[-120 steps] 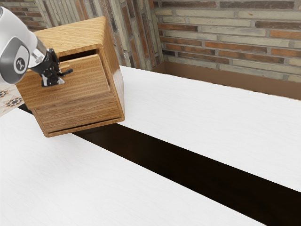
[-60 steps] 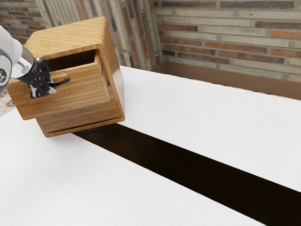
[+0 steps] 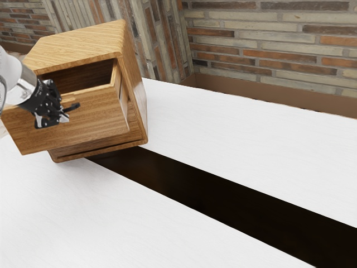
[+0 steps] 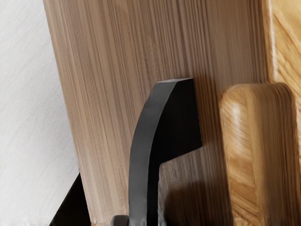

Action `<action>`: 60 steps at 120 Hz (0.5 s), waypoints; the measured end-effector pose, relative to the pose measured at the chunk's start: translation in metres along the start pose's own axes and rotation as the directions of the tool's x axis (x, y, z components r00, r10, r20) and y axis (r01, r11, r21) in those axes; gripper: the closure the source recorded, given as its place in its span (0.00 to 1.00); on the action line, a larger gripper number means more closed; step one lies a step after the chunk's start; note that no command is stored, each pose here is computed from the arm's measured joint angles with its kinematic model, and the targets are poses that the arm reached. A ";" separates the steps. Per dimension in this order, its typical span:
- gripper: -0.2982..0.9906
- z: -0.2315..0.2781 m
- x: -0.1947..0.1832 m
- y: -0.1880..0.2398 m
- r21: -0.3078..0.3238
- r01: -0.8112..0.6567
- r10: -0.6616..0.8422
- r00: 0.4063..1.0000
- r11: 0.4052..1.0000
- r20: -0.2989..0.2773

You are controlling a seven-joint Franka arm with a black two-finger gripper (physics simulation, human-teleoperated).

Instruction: Pull the drawer handle with one arm to open the drawer

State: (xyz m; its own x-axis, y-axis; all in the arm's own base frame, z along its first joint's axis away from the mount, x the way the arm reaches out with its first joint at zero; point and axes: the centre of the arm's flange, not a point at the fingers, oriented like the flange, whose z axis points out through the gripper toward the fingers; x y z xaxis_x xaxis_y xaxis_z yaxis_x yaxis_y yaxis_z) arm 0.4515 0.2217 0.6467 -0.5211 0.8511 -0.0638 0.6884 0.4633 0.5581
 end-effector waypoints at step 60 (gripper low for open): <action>0.77 -0.026 -0.010 -0.055 0.005 -0.016 0.016 1.000 1.000 0.018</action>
State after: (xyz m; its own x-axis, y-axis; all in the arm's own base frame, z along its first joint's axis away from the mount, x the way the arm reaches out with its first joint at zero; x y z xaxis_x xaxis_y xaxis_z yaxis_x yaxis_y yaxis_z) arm 0.4059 0.1814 0.6384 -0.5008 0.8627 -0.0700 0.6992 0.4509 0.5548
